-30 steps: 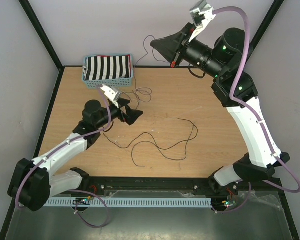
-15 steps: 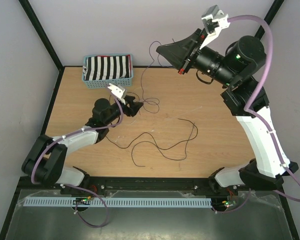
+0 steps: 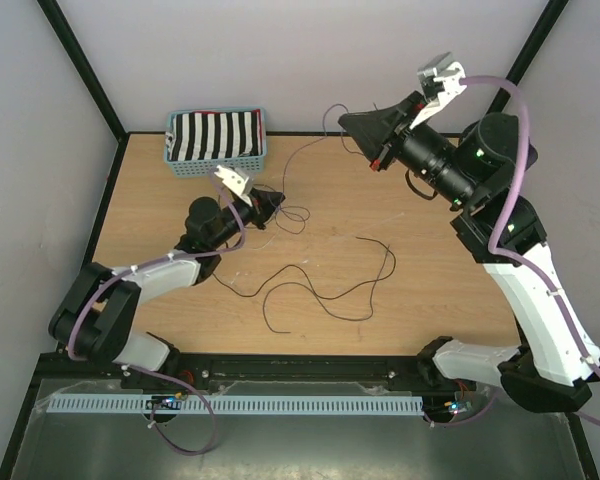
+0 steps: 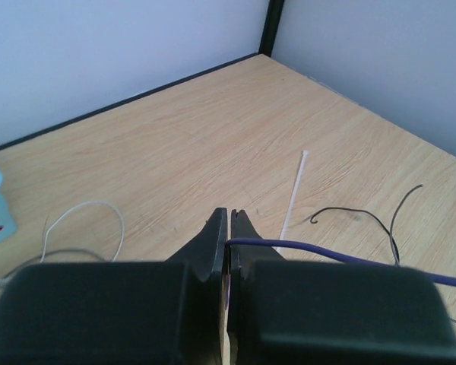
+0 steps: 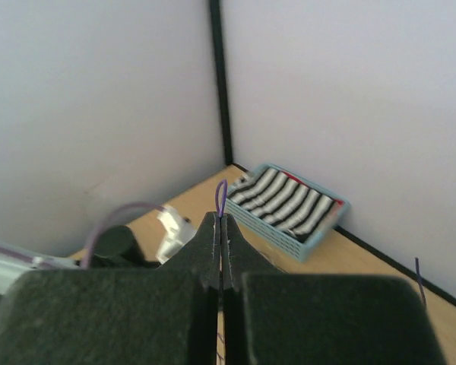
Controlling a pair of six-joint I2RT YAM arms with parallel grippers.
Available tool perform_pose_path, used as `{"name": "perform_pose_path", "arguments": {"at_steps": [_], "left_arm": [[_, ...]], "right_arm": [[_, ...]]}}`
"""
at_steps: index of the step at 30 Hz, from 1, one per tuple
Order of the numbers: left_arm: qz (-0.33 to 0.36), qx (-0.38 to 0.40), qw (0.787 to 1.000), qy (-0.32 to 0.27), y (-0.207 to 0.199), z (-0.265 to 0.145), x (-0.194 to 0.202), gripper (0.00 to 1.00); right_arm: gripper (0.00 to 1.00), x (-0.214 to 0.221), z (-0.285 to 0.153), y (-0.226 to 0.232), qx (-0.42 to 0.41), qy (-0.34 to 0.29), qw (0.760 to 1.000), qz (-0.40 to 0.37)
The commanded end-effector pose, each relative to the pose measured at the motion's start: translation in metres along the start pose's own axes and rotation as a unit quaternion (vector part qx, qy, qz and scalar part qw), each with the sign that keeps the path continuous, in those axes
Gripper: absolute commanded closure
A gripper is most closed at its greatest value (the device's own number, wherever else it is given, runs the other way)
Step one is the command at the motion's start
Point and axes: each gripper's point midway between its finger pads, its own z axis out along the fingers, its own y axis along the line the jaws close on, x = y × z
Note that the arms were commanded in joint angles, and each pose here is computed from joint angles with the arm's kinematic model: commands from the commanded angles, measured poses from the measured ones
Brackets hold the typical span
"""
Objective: Zip-tie the wires
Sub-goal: Straighten the cable at the center of the board.
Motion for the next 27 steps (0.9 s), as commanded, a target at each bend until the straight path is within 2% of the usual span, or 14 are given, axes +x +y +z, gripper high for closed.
{"name": "perform_pose_path", "arguments": {"at_steps": [1,3,6,10,13,16,19,21,25,27], "left_arm": [[-0.053,-0.046,0.997,0.02,0.024,-0.024,0.0,1.0],[-0.088,-0.076,0.992,0.057,0.039,-0.037,0.01,1.0],[-0.132,-0.119,0.981,0.081,0.057,-0.064,0.011,1.0],[-0.174,-0.195,0.96,0.103,0.081,-0.107,0.013,1.0],[-0.221,-0.281,0.924,0.136,0.098,-0.147,0.021,1.0],[-0.282,-0.364,0.872,0.166,0.112,-0.188,0.032,1.0],[-0.327,-0.405,0.836,0.177,0.121,-0.22,0.041,1.0],[-0.352,-0.421,0.819,0.17,0.125,-0.234,0.046,1.0],[-0.377,-0.429,0.805,0.159,0.128,-0.246,0.051,1.0],[-0.381,-0.411,0.812,0.163,0.124,-0.242,0.051,1.0]], "right_arm": [[1.0,0.008,-0.022,-0.048,0.137,-0.007,0.99,-0.031],[1.0,0.026,-0.031,-0.068,0.19,0.014,0.981,-0.034],[1.0,0.054,-0.051,-0.097,0.272,0.048,0.96,-0.045],[1.0,0.082,-0.088,-0.136,0.392,0.094,0.911,-0.082],[1.0,0.1,-0.12,-0.165,0.477,0.131,0.862,-0.117],[1.0,0.113,-0.15,-0.192,0.539,0.16,0.816,-0.132],[1.0,0.128,-0.181,-0.215,0.589,0.188,0.774,-0.135],[1.0,0.136,-0.203,-0.23,0.62,0.208,0.744,-0.137],[1.0,0.152,-0.246,-0.253,0.67,0.242,0.69,-0.127],[1.0,0.163,-0.261,-0.26,0.679,0.257,0.677,-0.12]]}}
